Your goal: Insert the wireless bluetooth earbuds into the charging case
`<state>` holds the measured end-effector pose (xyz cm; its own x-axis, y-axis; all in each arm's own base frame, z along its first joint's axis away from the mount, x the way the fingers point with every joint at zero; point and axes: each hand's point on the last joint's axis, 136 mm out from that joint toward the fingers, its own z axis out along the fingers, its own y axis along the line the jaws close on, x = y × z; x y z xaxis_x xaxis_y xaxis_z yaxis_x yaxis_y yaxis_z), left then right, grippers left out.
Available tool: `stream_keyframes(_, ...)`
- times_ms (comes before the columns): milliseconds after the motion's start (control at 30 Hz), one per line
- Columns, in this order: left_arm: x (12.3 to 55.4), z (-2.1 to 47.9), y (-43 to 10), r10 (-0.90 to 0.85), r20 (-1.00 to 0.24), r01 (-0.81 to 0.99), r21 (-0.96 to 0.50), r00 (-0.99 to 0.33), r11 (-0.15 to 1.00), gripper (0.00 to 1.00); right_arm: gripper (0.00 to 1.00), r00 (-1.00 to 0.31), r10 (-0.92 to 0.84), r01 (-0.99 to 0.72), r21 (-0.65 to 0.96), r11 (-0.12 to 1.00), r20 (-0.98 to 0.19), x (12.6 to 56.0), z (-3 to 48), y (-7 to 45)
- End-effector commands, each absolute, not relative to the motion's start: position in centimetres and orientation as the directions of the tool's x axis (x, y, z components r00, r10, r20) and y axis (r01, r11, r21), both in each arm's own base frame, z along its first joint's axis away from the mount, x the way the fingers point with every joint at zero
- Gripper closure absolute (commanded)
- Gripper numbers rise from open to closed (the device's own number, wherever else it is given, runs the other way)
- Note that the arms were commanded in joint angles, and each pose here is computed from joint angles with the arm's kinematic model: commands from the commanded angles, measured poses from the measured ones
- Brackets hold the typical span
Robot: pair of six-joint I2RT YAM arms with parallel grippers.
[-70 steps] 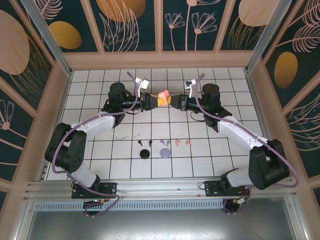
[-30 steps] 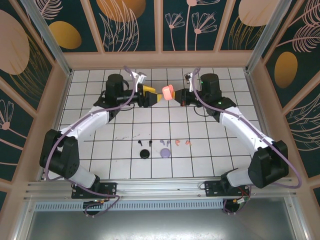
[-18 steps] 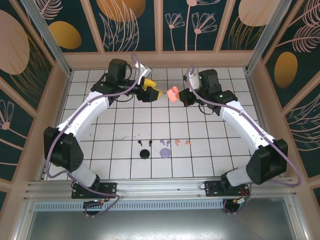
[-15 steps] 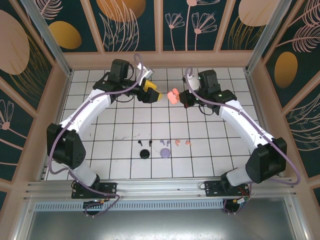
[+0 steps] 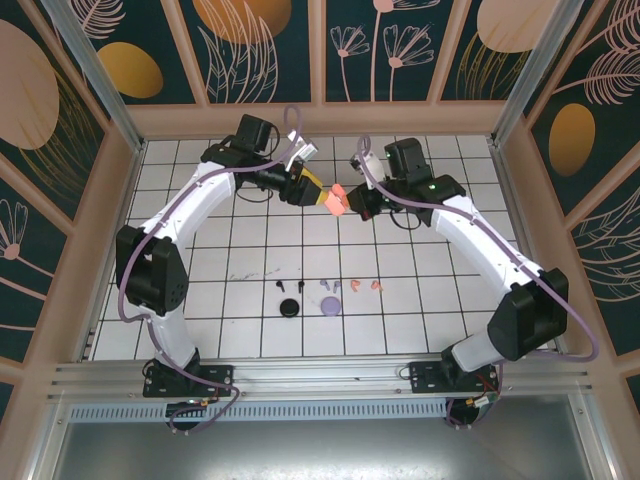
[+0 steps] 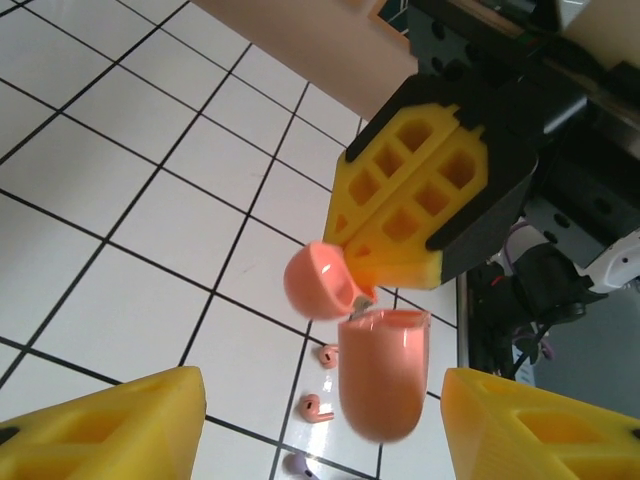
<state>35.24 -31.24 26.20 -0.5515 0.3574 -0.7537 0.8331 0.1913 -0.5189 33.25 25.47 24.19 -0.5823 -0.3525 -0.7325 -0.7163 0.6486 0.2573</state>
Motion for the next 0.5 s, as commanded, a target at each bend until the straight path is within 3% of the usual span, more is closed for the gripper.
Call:
stream_keyframes(0, 34.5, 27.5, -31.5, 0.347, -0.773, 0.841, -0.530, -0.532, 0.109, 0.38, 1.00, -0.547, -0.376, -0.756, 0.249, 0.605, -0.748, 32.8, 25.6, 26.5)
stream_keyframes(467, 32.4, 27.8, -31.4, 0.354, -0.775, 0.836, -0.548, -0.524, 0.037, 0.42, 1.00, -0.525, -0.412, -0.777, 0.221, 0.590, -0.745, 32.9, 26.0, 27.9)
